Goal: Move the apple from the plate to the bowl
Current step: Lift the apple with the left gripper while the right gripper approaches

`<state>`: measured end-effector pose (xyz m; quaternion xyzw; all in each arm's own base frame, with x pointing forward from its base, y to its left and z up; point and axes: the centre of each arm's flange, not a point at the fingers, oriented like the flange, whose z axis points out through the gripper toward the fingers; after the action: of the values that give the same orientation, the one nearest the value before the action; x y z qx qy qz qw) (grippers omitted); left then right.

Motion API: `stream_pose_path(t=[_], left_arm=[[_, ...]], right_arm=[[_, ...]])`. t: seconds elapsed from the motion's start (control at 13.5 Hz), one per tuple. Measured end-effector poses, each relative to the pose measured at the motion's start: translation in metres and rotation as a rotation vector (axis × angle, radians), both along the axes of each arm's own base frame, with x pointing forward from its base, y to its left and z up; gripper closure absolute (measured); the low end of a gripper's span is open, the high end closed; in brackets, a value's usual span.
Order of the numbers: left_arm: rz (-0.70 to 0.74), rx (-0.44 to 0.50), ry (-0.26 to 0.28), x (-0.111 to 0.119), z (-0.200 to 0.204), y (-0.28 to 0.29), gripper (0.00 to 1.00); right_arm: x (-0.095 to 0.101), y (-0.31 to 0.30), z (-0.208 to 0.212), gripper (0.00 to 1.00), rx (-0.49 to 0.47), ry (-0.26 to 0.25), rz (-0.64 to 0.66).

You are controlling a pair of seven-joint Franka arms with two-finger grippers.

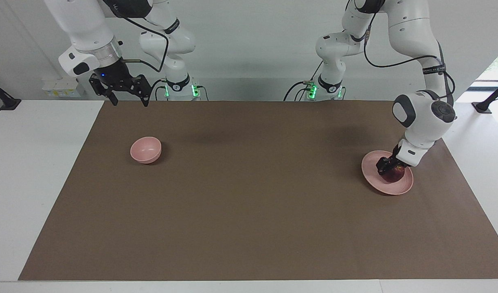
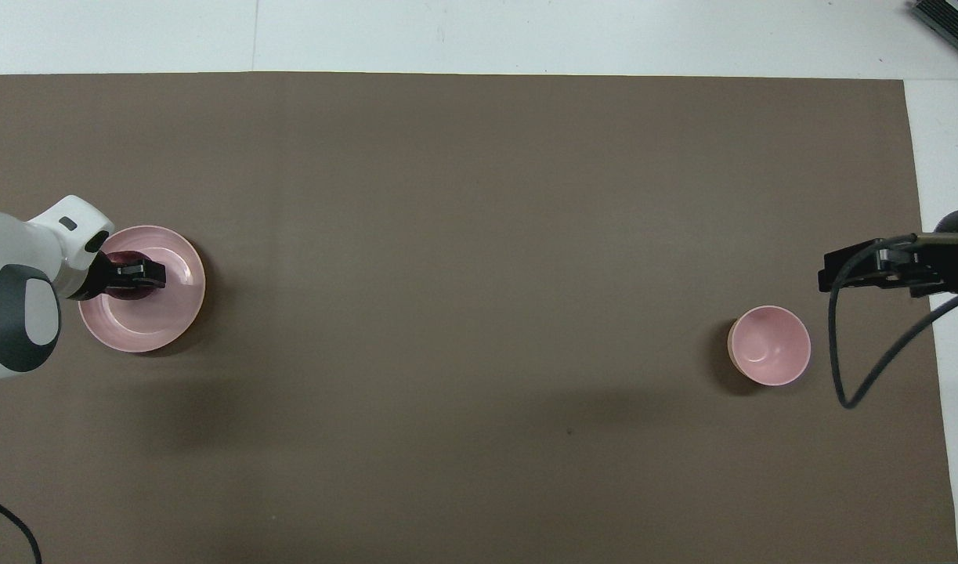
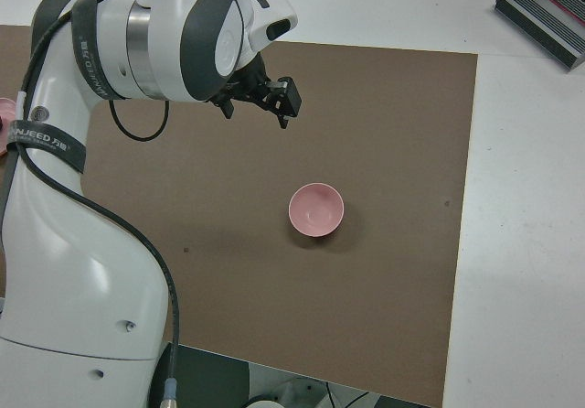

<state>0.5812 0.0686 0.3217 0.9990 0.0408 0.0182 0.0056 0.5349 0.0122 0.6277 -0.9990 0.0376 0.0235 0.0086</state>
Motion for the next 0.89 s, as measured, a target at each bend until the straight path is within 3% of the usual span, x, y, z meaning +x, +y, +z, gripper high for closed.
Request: stream_pose_path(t=[0.22, 0.37, 0.67, 0.89], left_arm=[[0.001, 0.003, -0.022, 0.008, 0.014, 0.002, 0.26], [0.014, -0.018, -0.008, 0.014, 0.030, 0.002, 0.26], [0.066, -0.147, -0.012, 0.022, 0.081, -0.011, 0.26], [0.048, -0.275, 0.023, 0.017, 0.106, -0.030, 0.26]], right_arm=[[-0.001, 0.010, -0.003, 0.00, 0.012, 0.010, 0.012], [-0.002, 0.020, -0.010, 0.00, 0.077, 0.038, -0.035], [-0.002, 0.048, -0.014, 0.00, 0.191, 0.097, -0.281], [0.001, 0.075, -0.018, 0.00, 0.306, 0.194, -0.496]])
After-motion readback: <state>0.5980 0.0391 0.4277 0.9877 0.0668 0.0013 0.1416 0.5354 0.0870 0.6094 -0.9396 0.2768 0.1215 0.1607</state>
